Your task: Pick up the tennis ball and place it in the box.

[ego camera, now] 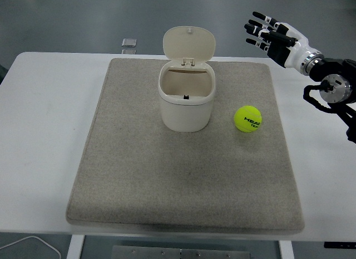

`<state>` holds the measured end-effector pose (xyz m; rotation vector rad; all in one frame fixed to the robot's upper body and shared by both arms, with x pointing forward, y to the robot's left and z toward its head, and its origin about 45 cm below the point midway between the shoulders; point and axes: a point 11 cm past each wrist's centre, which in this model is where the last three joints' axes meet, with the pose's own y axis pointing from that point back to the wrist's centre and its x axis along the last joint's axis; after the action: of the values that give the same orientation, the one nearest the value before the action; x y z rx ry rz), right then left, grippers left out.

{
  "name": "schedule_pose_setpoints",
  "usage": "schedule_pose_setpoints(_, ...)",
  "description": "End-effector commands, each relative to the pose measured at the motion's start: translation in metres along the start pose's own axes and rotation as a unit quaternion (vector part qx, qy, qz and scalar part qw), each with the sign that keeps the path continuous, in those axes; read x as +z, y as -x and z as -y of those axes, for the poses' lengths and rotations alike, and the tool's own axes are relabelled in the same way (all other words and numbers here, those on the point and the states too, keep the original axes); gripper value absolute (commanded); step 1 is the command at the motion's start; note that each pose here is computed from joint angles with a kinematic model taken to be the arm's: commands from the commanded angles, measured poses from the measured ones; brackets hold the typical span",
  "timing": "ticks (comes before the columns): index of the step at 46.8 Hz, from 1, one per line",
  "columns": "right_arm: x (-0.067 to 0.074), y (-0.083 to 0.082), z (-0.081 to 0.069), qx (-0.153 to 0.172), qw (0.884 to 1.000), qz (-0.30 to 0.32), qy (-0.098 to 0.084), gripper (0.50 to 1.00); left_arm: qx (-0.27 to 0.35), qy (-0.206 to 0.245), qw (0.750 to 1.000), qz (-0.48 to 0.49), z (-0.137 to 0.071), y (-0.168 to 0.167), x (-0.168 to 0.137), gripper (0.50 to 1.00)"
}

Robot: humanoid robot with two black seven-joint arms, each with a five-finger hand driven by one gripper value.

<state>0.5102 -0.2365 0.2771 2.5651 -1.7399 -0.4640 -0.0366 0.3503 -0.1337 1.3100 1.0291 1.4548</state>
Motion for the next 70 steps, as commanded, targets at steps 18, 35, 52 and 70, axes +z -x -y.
schedule_pose_setpoints(18,-0.003,-0.004,-0.001,0.004,1.000,-0.005,-0.006,0.926,0.000,0.000,1.000,0.000,0.000,0.000,0.000,0.996)
schedule_pose_setpoints(35,-0.003,-0.015,-0.003,0.018,1.000,-0.011,-0.004,0.926,0.000,0.000,1.000,0.000,0.000,0.000,0.000,0.996)
schedule_pose_setpoints(52,0.003,-0.014,-0.003,0.018,1.000,-0.024,0.003,0.926,0.000,0.000,1.000,0.000,0.000,0.000,0.000,0.996)
schedule_pose_setpoints(70,-0.003,-0.027,-0.021,-0.003,0.988,-0.156,0.017,0.926,0.000,0.000,1.000,0.000,0.000,0.000,0.000,0.996)
